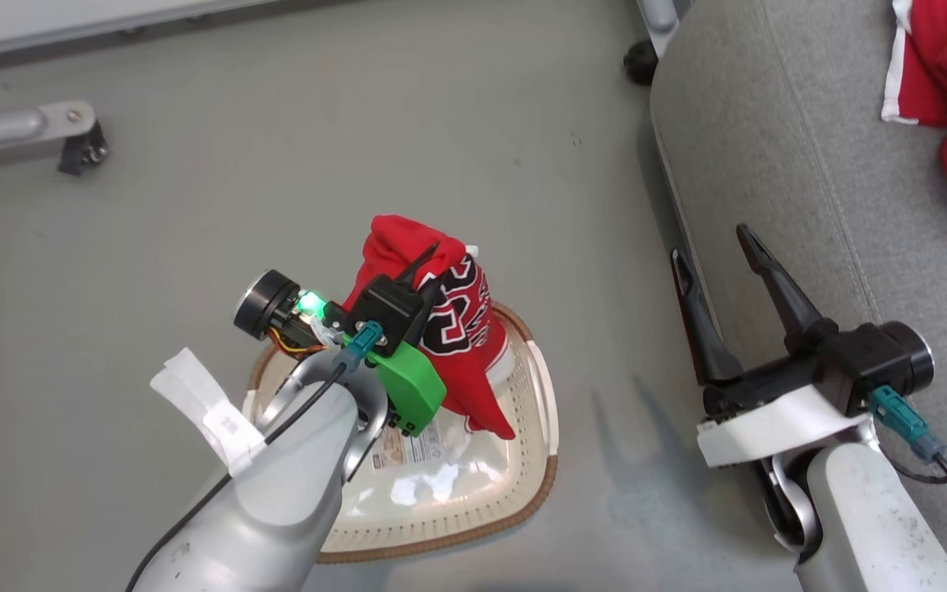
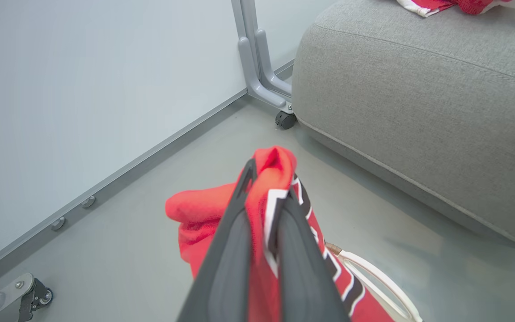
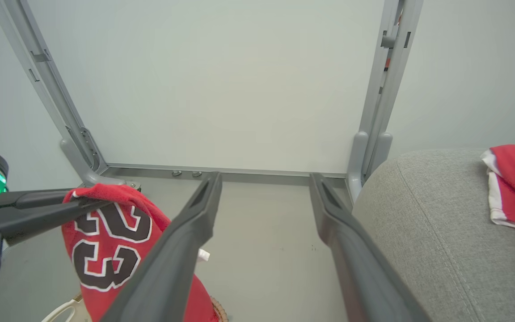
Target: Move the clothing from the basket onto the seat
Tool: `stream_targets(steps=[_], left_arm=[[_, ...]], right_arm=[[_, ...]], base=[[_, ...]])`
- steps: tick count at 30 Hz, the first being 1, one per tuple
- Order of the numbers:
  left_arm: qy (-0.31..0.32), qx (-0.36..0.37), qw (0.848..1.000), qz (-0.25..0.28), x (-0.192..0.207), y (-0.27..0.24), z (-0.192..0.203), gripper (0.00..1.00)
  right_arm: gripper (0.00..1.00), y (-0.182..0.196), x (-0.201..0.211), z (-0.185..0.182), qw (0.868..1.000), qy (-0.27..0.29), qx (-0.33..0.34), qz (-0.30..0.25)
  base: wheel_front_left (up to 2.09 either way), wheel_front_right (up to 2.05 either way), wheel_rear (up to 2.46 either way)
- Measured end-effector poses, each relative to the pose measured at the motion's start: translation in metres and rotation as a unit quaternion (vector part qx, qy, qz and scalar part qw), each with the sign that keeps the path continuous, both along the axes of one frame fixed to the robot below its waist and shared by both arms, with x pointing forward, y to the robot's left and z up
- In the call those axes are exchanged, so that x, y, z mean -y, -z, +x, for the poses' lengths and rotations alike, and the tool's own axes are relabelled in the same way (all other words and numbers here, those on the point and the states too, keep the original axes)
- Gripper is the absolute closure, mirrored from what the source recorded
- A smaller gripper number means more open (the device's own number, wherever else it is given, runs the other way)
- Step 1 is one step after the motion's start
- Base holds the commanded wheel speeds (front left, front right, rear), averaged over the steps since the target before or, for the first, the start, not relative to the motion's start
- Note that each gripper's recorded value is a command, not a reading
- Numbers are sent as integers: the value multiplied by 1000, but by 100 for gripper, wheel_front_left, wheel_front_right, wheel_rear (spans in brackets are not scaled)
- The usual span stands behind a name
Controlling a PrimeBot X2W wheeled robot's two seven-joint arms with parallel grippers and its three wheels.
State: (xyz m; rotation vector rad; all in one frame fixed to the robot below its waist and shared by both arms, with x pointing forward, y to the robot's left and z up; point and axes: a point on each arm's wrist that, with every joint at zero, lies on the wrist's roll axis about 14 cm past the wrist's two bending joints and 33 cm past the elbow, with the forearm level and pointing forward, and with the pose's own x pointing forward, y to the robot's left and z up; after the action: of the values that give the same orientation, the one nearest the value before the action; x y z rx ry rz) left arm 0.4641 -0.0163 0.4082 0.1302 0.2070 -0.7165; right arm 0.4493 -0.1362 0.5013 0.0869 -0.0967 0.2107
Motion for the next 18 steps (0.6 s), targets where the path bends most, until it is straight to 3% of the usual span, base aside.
stream_targets(steps=[8,18], left_arm=[[-18,94,994,-53,-4,-82,-4,100],[-27,213,971,-109,-12,-181,-18,100]], right_arm=[[0,-18,-11,-21,1000,-15,16,7],[0,-39,-18,-44,999,-24,39,13]], base=[[0,0,0],[0,0,0]])
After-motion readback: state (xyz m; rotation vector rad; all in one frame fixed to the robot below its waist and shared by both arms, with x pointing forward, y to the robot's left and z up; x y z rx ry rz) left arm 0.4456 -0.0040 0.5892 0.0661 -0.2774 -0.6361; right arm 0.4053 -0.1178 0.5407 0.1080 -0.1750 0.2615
